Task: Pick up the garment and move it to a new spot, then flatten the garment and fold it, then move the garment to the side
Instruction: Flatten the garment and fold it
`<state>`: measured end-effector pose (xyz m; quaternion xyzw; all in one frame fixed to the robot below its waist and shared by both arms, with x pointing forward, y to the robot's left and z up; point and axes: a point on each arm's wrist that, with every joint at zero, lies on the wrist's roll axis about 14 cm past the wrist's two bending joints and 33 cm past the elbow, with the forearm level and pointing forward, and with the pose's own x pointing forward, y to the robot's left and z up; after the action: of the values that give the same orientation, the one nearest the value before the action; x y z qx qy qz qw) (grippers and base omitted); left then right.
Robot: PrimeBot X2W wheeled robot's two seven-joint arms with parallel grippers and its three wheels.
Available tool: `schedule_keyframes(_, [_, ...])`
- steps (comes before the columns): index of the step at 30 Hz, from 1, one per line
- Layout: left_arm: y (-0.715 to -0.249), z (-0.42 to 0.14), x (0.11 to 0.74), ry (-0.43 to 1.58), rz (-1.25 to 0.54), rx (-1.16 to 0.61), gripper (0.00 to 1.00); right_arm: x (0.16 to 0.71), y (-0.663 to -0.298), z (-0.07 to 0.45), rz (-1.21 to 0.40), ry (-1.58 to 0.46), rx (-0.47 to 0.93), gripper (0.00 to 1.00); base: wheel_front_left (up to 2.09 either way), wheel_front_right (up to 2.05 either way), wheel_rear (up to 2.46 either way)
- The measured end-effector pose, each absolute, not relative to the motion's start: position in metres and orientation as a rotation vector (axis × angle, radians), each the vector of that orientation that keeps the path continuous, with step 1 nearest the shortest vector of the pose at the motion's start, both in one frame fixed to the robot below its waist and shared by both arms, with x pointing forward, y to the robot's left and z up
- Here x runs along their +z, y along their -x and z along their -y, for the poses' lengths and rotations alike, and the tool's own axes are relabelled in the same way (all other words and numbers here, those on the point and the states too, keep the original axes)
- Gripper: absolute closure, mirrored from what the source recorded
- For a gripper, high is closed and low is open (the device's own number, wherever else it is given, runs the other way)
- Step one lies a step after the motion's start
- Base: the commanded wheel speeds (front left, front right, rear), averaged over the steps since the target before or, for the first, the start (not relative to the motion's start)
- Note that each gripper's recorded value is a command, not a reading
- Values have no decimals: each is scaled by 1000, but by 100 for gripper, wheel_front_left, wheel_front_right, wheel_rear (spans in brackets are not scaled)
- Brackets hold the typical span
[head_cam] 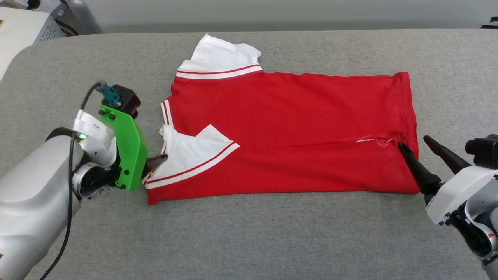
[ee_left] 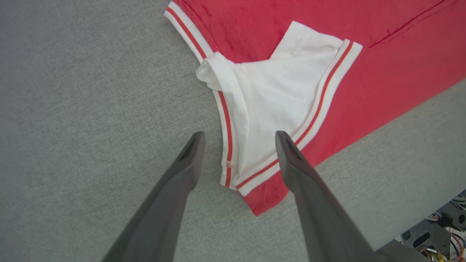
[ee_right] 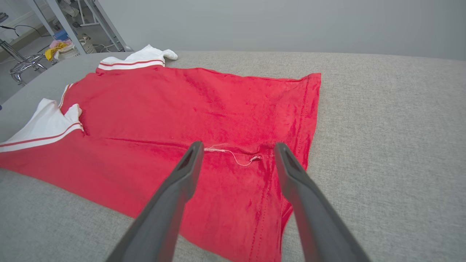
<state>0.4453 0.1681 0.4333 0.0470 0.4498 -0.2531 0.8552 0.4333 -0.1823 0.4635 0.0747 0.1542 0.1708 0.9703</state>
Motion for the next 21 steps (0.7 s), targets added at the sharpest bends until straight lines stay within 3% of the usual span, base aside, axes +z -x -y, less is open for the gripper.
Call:
schedule_keyframes(12, [-412,-182,376,-217,-1197,-527,0,456,-429,186,-345,-176,312,0,0,0,0])
schedule_keyframes(20, [-410,-182,359,-167,-1214,-513,0,449,-427,188,-366,-186,300,0,0,0,0])
schedule_keyframes(21, [-410,-181,359,-158,-1207,-512,22,450,-428,189,-364,-184,299,0,0,0,0])
